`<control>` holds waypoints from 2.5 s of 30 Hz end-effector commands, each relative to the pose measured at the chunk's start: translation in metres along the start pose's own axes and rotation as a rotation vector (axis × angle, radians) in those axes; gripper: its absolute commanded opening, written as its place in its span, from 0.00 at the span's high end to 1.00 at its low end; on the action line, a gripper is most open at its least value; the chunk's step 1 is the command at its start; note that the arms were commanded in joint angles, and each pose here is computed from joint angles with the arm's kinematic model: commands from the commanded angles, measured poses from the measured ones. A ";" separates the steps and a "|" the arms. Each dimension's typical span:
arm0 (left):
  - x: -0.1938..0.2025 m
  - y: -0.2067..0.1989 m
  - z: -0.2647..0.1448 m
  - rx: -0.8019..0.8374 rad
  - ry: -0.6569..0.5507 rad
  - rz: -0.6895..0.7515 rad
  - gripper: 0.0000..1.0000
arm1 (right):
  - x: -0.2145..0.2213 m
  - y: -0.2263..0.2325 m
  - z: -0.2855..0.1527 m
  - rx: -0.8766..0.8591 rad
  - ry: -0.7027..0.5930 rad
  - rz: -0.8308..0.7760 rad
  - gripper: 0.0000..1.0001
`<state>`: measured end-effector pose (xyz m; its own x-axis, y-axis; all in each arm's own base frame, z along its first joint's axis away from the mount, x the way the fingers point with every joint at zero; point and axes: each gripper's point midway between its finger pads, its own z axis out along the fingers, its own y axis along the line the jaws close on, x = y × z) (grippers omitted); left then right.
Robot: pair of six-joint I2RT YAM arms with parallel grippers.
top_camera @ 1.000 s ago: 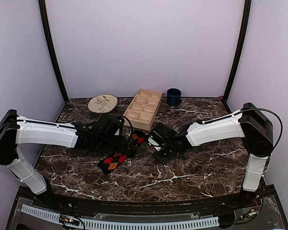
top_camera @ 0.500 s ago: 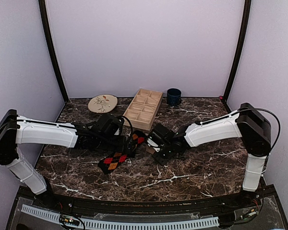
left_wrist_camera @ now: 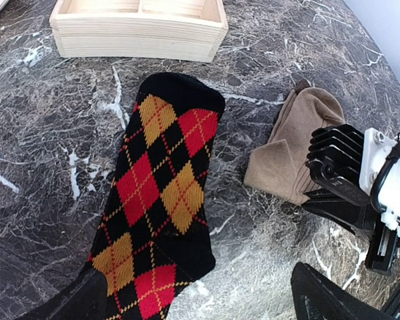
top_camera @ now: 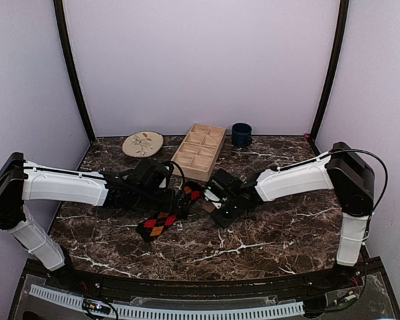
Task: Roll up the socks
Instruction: Pick up the sock from the center of the board, then roll the sock at the center of the board.
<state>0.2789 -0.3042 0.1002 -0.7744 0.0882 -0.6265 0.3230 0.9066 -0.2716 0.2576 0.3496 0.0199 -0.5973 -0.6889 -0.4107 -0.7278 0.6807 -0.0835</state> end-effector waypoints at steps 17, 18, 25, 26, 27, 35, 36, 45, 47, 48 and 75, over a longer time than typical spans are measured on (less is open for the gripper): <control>-0.011 -0.042 0.012 0.186 -0.003 0.177 0.01 | 0.011 0.026 -0.019 -0.539 0.011 0.326 1.00; -0.010 -0.044 0.013 0.195 -0.001 0.184 0.01 | 0.010 0.026 -0.021 -0.560 0.007 0.343 1.00; -0.006 -0.059 0.019 0.280 0.009 0.224 0.01 | 0.007 0.023 -0.033 -0.696 -0.023 0.453 1.00; -0.005 -0.061 0.019 0.291 0.012 0.229 0.01 | 0.008 0.021 -0.035 -0.712 -0.027 0.470 1.00; -0.004 -0.063 0.020 0.301 0.015 0.234 0.01 | 0.007 0.021 -0.036 -0.729 -0.032 0.486 1.00; 0.002 -0.075 0.024 0.363 0.030 0.256 0.01 | 0.008 0.011 -0.042 -0.819 -0.069 0.588 1.00; 0.002 -0.077 0.024 0.369 0.031 0.261 0.01 | 0.008 0.012 -0.043 -0.840 -0.060 0.611 1.00; 0.009 -0.088 0.031 0.399 0.052 0.290 0.01 | 0.012 0.006 -0.048 -0.895 -0.066 0.673 1.00; 0.010 -0.090 0.032 0.405 0.056 0.295 0.01 | 0.013 0.005 -0.049 -0.908 -0.066 0.686 1.00; 0.011 -0.091 0.033 0.407 0.059 0.297 0.01 | 0.014 0.005 -0.049 -0.914 -0.064 0.691 1.00; 0.012 -0.121 0.068 0.450 0.121 0.327 0.02 | 0.042 -0.018 -0.044 -0.964 -0.044 0.859 1.00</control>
<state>0.2681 -0.4323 0.0715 -0.6592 0.3853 -0.6458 0.7160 0.5842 -0.3823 0.2267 0.2994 0.0367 -0.9926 -0.1182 -0.0278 -0.0805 0.4689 0.8796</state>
